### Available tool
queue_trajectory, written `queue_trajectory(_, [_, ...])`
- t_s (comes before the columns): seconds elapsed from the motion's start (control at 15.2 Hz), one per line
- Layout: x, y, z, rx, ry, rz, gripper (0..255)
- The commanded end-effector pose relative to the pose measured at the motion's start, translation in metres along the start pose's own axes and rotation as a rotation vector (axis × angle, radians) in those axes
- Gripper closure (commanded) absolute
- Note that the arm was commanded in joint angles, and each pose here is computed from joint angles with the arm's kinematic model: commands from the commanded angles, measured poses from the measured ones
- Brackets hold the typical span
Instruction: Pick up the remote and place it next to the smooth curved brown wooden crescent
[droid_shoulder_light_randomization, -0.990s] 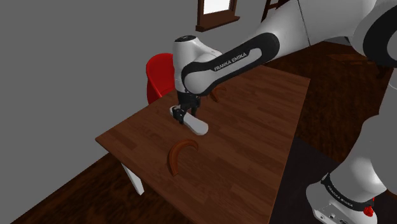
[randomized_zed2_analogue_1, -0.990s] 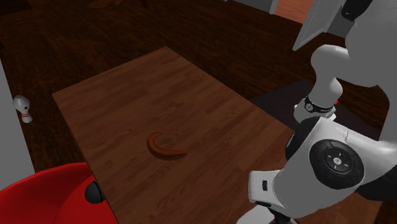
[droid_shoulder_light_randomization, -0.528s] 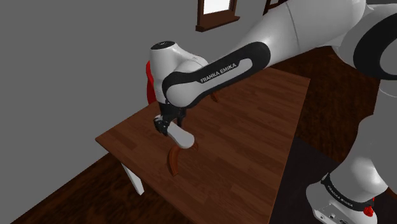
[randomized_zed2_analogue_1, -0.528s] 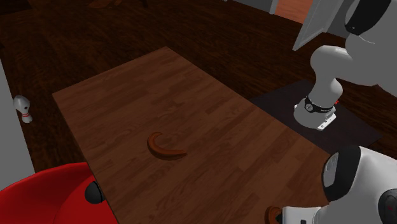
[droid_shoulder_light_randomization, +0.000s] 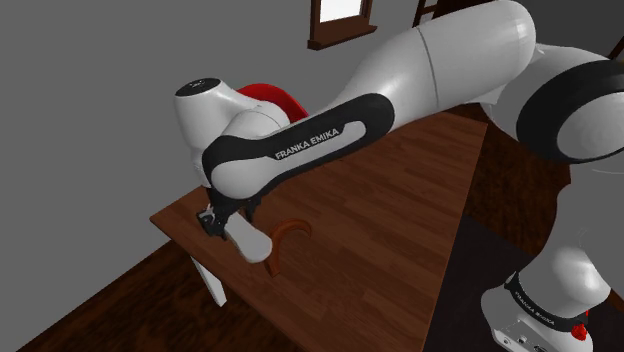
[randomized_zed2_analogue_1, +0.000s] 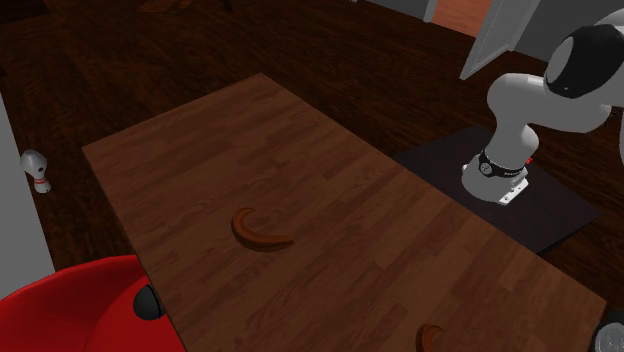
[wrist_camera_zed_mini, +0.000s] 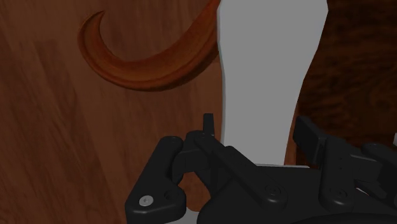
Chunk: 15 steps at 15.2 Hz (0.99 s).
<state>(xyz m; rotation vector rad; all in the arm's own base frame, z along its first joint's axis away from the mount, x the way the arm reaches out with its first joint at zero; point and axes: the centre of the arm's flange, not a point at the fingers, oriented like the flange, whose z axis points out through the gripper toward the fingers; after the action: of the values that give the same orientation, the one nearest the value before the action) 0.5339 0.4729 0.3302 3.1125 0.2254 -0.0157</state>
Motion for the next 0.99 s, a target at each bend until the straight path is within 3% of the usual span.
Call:
queue_trajectory(0.0, [-0.002, -0.027, -0.002, 0.000, 0.001, 0.001, 255])
queue_trajectory(0.07, [-0.002, -0.044, -0.002, 0.000, 0.001, 0.001, 255])
queue_trajectory(0.92, [-0.001, -0.045, 0.066, 0.000, 0.001, 0.001, 255])
